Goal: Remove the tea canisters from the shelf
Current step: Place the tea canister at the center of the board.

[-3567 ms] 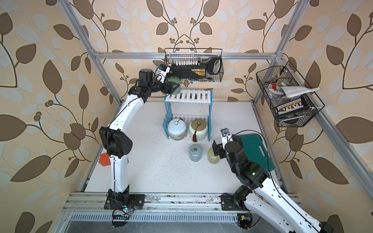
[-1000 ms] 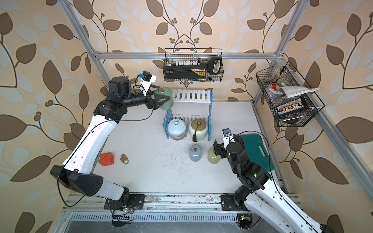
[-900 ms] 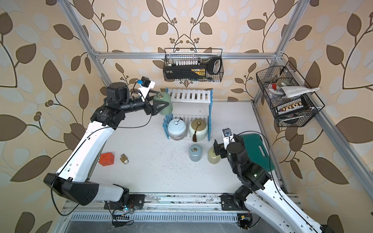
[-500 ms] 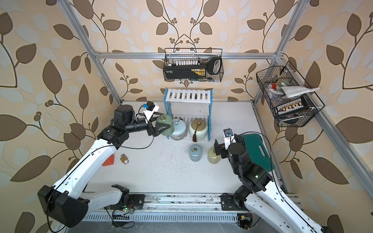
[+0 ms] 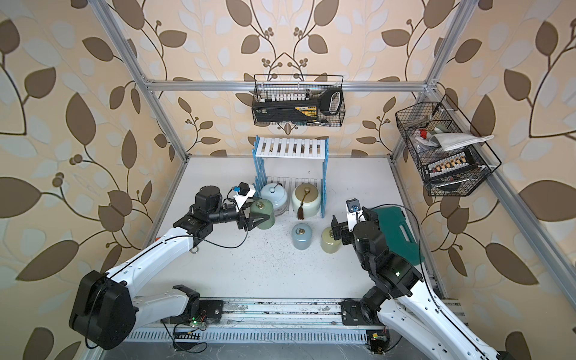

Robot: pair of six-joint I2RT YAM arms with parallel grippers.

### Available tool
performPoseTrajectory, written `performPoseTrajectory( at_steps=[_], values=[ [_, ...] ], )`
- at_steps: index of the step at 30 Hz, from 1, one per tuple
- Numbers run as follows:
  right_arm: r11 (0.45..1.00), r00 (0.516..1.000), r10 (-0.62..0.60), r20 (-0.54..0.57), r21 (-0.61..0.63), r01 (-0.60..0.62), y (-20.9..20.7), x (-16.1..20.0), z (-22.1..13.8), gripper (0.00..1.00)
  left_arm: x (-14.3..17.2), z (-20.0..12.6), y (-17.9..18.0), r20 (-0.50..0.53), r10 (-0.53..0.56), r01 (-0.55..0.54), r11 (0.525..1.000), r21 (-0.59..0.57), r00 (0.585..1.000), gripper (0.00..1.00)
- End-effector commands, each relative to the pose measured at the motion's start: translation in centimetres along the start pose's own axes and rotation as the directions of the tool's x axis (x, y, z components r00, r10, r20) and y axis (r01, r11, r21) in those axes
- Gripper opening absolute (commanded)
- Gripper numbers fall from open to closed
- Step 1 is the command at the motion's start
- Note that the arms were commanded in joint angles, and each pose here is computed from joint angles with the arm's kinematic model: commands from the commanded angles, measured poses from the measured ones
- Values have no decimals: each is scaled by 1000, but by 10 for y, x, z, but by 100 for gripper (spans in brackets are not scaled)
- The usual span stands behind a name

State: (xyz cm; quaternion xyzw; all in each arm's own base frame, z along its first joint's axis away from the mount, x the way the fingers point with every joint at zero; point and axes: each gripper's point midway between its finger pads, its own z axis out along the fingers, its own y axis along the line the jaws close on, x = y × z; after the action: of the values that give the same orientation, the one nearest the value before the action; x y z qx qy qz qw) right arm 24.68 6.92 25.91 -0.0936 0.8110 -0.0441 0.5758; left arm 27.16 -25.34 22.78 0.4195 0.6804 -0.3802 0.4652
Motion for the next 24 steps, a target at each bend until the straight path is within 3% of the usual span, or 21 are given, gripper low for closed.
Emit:
performPoseTrajectory(
  at_steps=[1,18,24],
  values=[
    [1000,1000,3,10,7,-3,-2,1,0,99,-33,3,-5,134,149,-152,988,9,980,42],
    [1000,999,20,33,-3,-20,-3,-3,-4,99,37,50,-2,31,124,-125,992,31,992,43],
    [1000,999,25,39,-9,-25,-3,-4,-6,99,58,73,-10,-2,165,-164,984,62,986,44]
  ],
)
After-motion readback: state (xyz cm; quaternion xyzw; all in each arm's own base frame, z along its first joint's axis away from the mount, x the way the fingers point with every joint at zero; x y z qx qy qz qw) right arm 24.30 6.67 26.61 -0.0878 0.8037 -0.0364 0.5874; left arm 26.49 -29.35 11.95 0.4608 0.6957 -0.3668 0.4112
